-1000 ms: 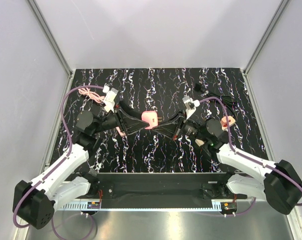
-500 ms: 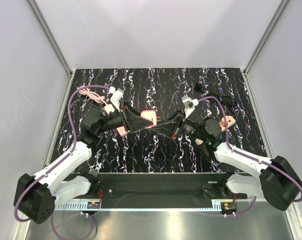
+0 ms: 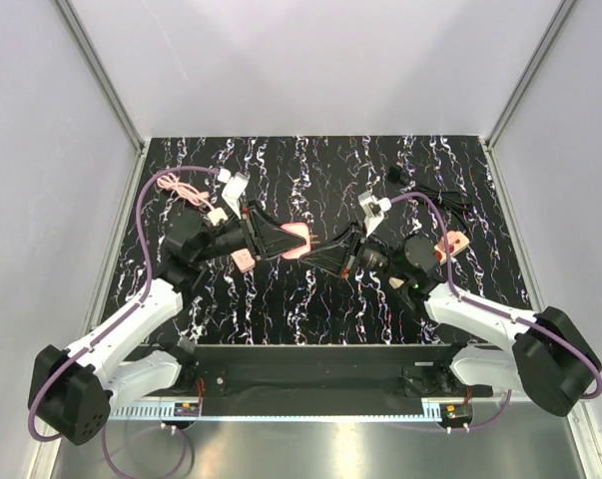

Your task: Insert the plug

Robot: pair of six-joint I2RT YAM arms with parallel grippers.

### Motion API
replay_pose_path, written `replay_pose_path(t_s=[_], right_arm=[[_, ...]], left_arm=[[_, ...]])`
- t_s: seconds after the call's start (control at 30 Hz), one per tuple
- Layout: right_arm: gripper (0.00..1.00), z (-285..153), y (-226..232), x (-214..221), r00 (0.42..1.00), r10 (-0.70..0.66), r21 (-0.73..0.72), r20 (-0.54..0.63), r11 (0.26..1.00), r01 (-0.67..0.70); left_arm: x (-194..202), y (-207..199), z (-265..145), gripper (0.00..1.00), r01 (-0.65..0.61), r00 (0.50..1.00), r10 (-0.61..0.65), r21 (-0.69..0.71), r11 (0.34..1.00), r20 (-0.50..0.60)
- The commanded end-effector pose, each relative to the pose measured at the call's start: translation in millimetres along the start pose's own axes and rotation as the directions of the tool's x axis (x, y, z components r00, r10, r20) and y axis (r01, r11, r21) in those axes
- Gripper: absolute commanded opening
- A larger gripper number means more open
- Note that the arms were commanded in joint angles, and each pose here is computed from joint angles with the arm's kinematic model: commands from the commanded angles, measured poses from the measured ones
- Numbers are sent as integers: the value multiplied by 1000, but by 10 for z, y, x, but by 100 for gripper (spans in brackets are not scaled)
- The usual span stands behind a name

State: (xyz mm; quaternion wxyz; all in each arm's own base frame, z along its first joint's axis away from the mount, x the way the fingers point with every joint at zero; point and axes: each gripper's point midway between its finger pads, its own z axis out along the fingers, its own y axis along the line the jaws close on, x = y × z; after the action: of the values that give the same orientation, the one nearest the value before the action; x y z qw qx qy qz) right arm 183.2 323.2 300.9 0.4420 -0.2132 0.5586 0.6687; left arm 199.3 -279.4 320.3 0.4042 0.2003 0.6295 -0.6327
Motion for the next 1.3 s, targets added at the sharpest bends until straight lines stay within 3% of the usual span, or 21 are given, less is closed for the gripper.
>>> replay_pose_path(t_s=[0.0, 0.2, 0.43, 0.5, 0.53, 0.57, 0.63, 0.67, 0.7, 0.73, 0.8, 0.83, 0.93, 1.03, 1.1, 1.13, 1.27], right_arm=[[0, 15, 104, -101, 999, -36, -45, 34, 998, 37], [0, 21, 88, -95, 999, -30, -42, 32, 999, 32], [0, 30, 82, -95, 999, -31, -41, 34, 999, 32], [0, 31, 70, -86, 999, -29, -38, 31, 999, 30], [0, 34, 55, -77, 999, -23, -34, 30, 999, 24], [0, 36, 41, -66, 999, -21, -31, 26, 999, 22], [8, 41, 8, -46, 1000, -9, -20, 20, 1000, 10], [18, 44, -18, -55, 1000, -6, -5, 25, 1000, 6], [26, 38, -47, -34, 1000, 3, 11, 17, 1000, -4], [36, 27, -47, -37, 1000, 3, 16, 16, 1000, -3], [48, 3, -60, -23, 1000, 2, 36, 9, 999, -2], [63, -22, -23, -48, 1000, -3, 38, 15, 999, 3], [79, -104, 49, -62, 1000, -14, 55, 13, 998, 14], [88, -232, 86, -82, 1000, -11, 108, 25, 994, 8], [100, -319, -20, -63, 1000, 2, 205, 16, 979, -5], [100, -356, 80, -176, 999, -24, 209, 39, 978, 16], [100, -551, 21, -284, 995, -84, 336, 60, 940, 59]], left_arm=[[-190, -139, 38, 41, -88, 996, 87, 23, 996, 31], [-157, -138, 44, 31, -75, 997, 74, 33, 997, 14], [-84, -131, 52, 31, -45, 999, 46, 54, 998, -12], [-62, -114, 55, 23, -42, 999, 44, 57, 997, -22], [-43, -133, 52, 4, -47, 998, 49, 72, 996, -33], [-33, -134, 54, 0, -42, 998, 45, 77, 996, -39], [-31, -101, 64, 0, -24, 999, 26, 61, 998, -40], [-50, -57, 68, 0, -17, 999, 18, 29, 999, -33], [72, 130, 41, 0, 66, 995, -71, -76, 995, -75], [-67, 237, 55, 0, 65, 997, -72, -173, 983, -35], [19, 452, -26, 0, 63, 993, -91, -305, 950, -77], [-52, 509, -50, 0, 65, 994, -94, -362, 930, -63], [-45, 641, -137, 0, 146, 976, -201, -439, 886, -81], [-103, 901, -268, 0, 157, 973, -224, -540, 827, -61], [-192, 978, -385, 0, 157, 976, -216, -622, 767, -20], [-284, 1105, -504, 0, 168, 980, -195, -705, 689, 44], [-527, 1045, -627, 0, 177, 984, -140, -734, 655, 112]])
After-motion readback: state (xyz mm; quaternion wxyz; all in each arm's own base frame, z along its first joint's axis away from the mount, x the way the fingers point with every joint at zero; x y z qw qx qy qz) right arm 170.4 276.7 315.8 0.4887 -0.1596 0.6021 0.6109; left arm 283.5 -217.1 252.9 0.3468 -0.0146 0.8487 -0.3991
